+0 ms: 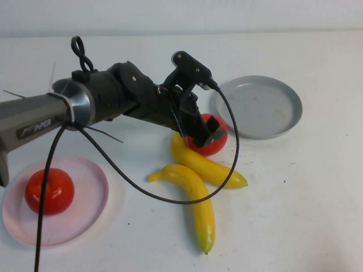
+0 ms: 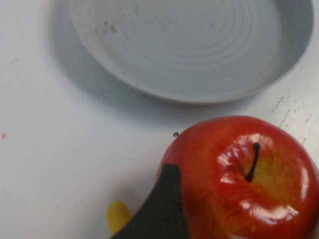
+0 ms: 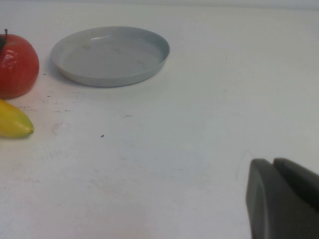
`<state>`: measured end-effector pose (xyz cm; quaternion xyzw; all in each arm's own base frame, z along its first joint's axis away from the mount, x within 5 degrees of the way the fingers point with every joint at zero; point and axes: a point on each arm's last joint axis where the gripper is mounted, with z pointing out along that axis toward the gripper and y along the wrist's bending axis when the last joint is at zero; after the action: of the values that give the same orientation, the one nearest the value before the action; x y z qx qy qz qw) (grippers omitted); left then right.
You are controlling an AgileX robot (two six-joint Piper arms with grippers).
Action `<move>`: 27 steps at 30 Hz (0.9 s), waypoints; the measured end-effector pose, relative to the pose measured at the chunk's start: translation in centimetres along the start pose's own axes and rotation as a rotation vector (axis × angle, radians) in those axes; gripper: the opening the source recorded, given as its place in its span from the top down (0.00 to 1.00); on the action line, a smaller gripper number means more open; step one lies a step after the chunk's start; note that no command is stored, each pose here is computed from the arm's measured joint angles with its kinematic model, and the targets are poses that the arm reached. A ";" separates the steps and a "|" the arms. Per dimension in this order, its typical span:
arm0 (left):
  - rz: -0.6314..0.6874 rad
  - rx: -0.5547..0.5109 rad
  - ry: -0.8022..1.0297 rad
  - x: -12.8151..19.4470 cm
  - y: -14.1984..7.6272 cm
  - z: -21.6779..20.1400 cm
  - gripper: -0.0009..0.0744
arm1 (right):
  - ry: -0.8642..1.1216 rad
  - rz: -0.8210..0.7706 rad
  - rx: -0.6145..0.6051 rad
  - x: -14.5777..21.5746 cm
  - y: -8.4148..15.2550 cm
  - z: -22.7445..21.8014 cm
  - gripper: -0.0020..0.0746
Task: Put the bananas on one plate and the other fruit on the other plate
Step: Put one type of fruit in the left plate
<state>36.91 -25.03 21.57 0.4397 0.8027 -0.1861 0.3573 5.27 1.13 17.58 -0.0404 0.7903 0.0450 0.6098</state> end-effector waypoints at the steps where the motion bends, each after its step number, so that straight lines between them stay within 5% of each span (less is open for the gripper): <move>1: -0.002 0.002 0.004 0.1 0.0 0.2 0.10 | 0.000 0.000 0.000 0.0 0.0 0.0 0.99; 27: 0.087 -0.008 0.024 1.0 0.3 1.5 0.10 | 0.000 0.000 0.000 0.0 0.0 0.0 0.99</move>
<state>37.45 -25.18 19.77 0.4749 0.7878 -0.1622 0.3572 5.27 1.13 17.58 -0.0404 0.7903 0.0450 0.6098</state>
